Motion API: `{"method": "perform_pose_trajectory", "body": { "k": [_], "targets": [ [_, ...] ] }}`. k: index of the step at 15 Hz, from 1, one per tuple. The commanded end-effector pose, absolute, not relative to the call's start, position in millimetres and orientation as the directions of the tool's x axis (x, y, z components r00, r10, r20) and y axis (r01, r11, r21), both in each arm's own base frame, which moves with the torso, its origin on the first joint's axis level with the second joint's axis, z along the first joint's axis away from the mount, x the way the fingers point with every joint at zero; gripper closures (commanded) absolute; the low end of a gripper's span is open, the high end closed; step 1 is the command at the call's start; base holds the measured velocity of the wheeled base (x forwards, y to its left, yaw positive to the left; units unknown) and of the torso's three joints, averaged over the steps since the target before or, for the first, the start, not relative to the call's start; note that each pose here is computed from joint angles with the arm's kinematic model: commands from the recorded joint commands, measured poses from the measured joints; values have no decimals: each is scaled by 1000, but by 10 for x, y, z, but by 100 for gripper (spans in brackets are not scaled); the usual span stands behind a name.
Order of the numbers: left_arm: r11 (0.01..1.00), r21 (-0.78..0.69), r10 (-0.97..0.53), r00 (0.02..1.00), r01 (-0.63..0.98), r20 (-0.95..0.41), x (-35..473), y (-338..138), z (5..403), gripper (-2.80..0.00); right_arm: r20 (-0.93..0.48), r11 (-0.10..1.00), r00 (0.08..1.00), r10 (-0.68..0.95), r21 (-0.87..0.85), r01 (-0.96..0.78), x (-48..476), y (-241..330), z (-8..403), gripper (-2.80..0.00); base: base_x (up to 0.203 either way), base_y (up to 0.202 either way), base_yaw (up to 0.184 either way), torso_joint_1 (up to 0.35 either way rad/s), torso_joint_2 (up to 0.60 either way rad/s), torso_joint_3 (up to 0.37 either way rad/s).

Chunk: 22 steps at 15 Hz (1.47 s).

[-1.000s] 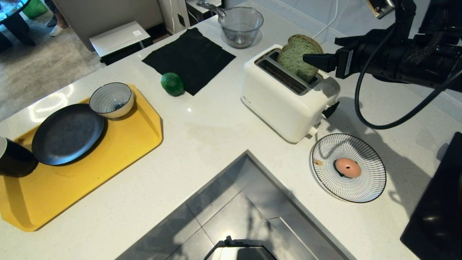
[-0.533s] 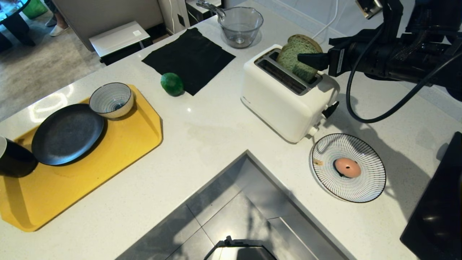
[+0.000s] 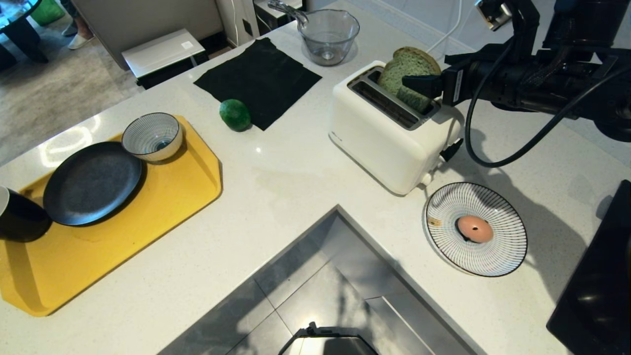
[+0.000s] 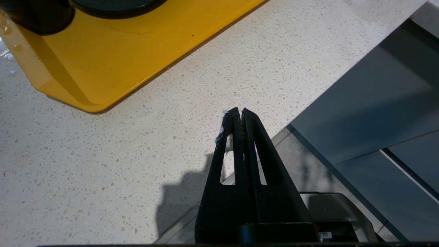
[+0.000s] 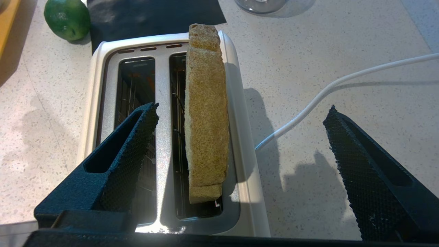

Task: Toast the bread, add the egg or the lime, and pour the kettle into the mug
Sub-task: Put the baked bread on a plate

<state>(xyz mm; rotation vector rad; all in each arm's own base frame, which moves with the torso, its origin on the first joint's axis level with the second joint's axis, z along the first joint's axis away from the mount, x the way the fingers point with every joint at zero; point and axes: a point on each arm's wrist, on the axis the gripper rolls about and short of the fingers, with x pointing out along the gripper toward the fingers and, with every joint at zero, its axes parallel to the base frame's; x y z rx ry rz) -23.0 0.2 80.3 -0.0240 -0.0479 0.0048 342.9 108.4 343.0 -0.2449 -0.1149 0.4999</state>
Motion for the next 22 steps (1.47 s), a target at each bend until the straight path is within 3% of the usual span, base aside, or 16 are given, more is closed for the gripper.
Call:
{"method": "perform_pose_trajectory", "body": {
  "k": [1,16,17,22],
  "targets": [
    [1000,-25,6,999,-5,34,-218,2,761,0,52,849,871,488,-258,-461,3428,1085,3437,-280,0,0,0,0,0,0],
    [1000,-25,6,999,-5,34,-218,2,761,0,54,862,877,478,-219,-456,3459,1039,3437,-280,0,0,0,0,0,0],
    [1000,-25,6,999,-5,34,-218,2,761,0,52,863,877,478,-213,-458,3461,1038,3433,0,0,0,0,0,0,0],
    [1000,-25,6,999,-5,34,-218,2,761,0,55,863,878,475,-226,-452,3454,1024,3441,0,0,0,0,0,0,0]
  ]
}}
